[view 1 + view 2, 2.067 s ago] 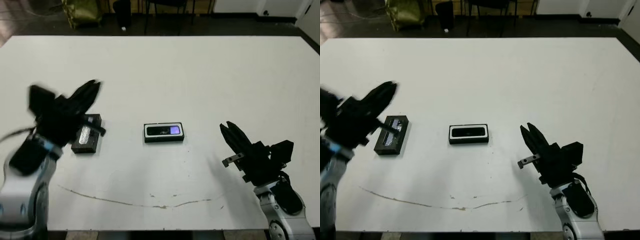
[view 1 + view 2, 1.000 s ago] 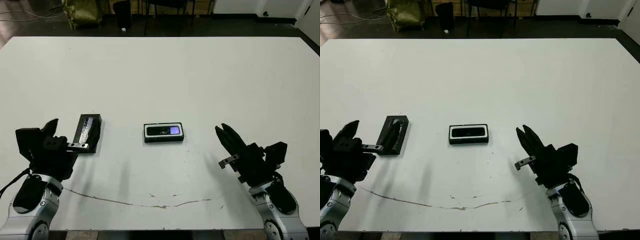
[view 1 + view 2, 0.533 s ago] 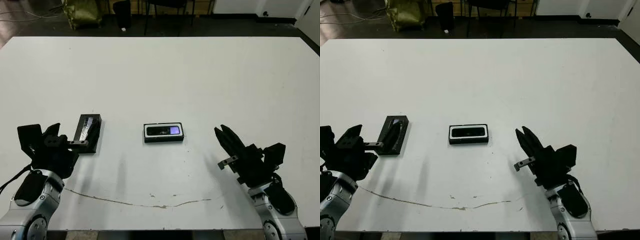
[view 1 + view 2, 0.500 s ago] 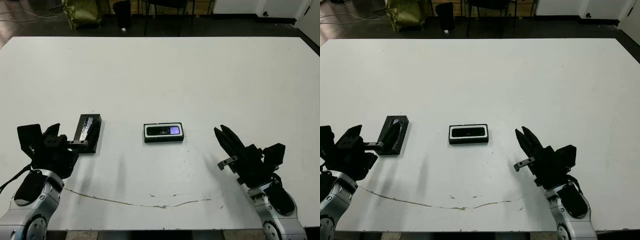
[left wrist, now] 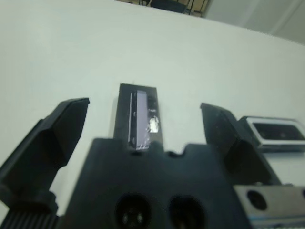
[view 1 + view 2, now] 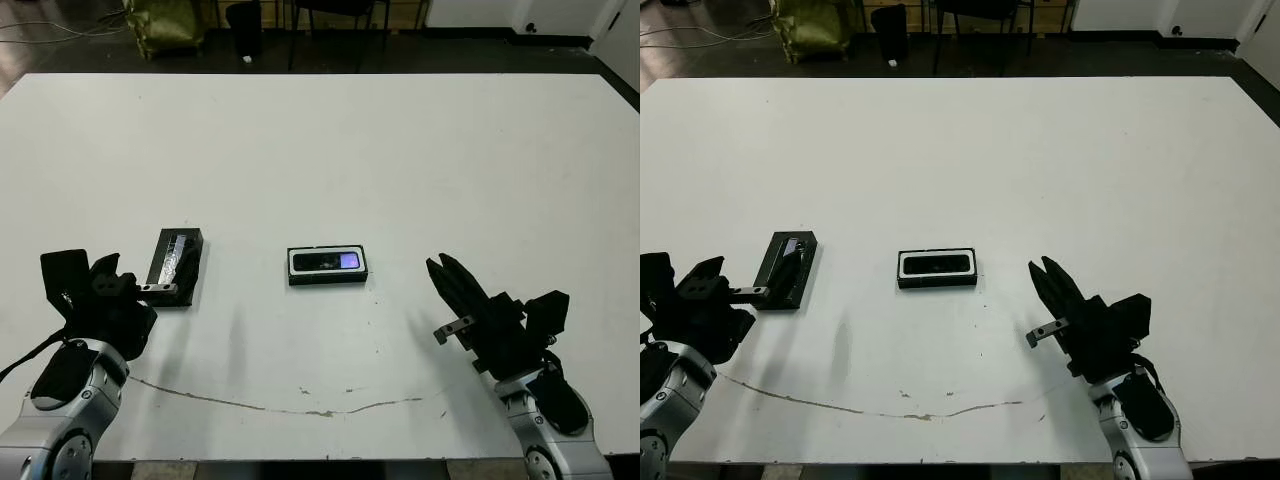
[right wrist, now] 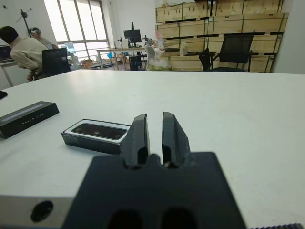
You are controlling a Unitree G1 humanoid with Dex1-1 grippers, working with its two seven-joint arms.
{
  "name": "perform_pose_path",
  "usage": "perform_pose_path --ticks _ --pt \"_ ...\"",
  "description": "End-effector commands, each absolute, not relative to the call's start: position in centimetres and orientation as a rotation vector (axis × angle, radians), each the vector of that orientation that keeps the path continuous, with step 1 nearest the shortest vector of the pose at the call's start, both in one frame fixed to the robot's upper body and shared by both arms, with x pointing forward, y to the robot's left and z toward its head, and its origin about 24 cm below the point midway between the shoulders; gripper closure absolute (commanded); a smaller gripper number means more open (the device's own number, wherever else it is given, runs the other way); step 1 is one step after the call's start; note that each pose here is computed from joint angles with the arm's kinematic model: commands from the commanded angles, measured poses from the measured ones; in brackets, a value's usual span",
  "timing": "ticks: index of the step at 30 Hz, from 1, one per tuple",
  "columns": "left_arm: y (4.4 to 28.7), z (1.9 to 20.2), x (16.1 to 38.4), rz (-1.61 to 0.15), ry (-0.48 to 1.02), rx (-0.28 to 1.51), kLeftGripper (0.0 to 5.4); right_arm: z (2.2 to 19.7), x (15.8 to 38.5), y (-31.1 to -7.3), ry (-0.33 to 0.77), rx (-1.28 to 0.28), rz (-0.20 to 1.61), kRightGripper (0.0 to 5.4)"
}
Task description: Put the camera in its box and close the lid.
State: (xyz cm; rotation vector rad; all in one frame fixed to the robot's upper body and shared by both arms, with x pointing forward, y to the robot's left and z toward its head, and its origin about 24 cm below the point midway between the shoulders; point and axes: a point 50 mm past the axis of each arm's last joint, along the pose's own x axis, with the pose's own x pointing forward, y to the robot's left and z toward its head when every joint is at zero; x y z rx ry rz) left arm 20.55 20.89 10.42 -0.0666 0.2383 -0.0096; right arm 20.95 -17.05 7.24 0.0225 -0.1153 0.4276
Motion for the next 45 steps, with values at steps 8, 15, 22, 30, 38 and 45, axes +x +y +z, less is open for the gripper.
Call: perform_pose_path --ticks 8,15,22,30,38,45 --pt "20.8 10.4 20.5 -0.026 0.293 -0.003 0.03 7.0 20.6 -16.9 -0.067 0.008 0.396 5.4" --pt "20.7 9.9 20.4 -0.03 0.323 0.006 0.03 6.7 20.8 -17.0 -0.073 0.022 0.411 5.4" --pt "20.4 9.4 20.3 -0.054 0.34 -0.02 0.03 6.8 20.6 -16.7 -0.064 0.018 0.396 5.4" --pt "20.0 8.8 20.1 -0.078 0.359 -0.008 0.03 6.8 20.6 -16.7 -0.058 0.018 0.399 5.4" --pt "19.9 7.9 19.9 -0.062 0.4 -0.011 0.03 6.8 20.6 -16.7 -0.061 0.015 0.404 5.4" --pt "19.9 7.3 20.1 -0.051 0.42 -0.025 0.03 6.7 20.6 -16.7 -0.057 0.027 0.409 5.4"
